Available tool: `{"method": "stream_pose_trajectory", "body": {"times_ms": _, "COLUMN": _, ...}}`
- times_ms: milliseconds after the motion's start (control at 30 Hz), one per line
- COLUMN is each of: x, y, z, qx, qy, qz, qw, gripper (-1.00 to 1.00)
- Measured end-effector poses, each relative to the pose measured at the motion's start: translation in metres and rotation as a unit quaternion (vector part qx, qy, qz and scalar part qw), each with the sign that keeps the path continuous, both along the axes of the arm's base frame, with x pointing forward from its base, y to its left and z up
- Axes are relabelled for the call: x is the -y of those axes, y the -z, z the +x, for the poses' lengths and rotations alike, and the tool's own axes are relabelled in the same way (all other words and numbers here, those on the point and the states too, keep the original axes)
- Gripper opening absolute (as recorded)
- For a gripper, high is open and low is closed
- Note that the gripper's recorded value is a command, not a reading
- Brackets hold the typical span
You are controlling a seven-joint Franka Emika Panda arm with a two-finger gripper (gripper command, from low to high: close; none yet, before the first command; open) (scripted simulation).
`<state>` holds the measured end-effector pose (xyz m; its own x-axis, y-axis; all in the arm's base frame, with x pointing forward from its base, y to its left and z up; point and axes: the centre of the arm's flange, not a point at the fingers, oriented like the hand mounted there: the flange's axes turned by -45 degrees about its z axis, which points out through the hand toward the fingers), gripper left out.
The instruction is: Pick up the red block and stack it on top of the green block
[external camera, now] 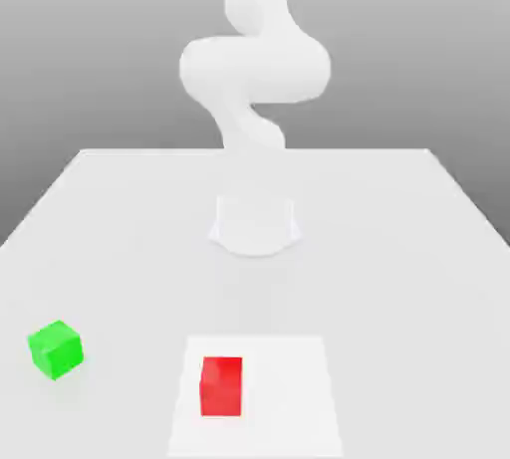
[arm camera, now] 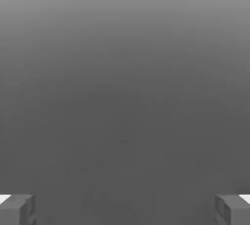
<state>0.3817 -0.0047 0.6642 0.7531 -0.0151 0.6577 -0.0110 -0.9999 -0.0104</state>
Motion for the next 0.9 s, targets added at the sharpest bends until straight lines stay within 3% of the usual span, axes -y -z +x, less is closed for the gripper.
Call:
{"method": "stream_pose_trajectory", "body": {"times_ms": 333, "x": 0.018, "y": 0.211, "z": 0.079, "qx": -0.165, "qy": 0.001, "qz": 0.001, "qw": 0.986, "gripper": 0.00}}
{"method": "stream_pose_trajectory", "body": {"times_ms": 500, "x": 0.026, "y": 0.318, "z": 0.079, "qx": -0.244, "qy": 0.003, "qz": 0.002, "qw": 0.970, "gripper": 0.00}}
{"method": "stream_pose_trajectory", "body": {"times_ms": 700, "x": 0.036, "y": 0.438, "z": 0.046, "qx": -0.337, "qy": 0.006, "qz": 0.002, "qw": 0.941, "gripper": 0.00}}
{"method": "stream_pose_trajectory", "body": {"times_ms": 900, "x": 0.036, "y": 0.511, "z": 0.039, "qx": -0.351, "qy": 0.005, "qz": 0.001, "qw": 0.936, "gripper": 0.00}}
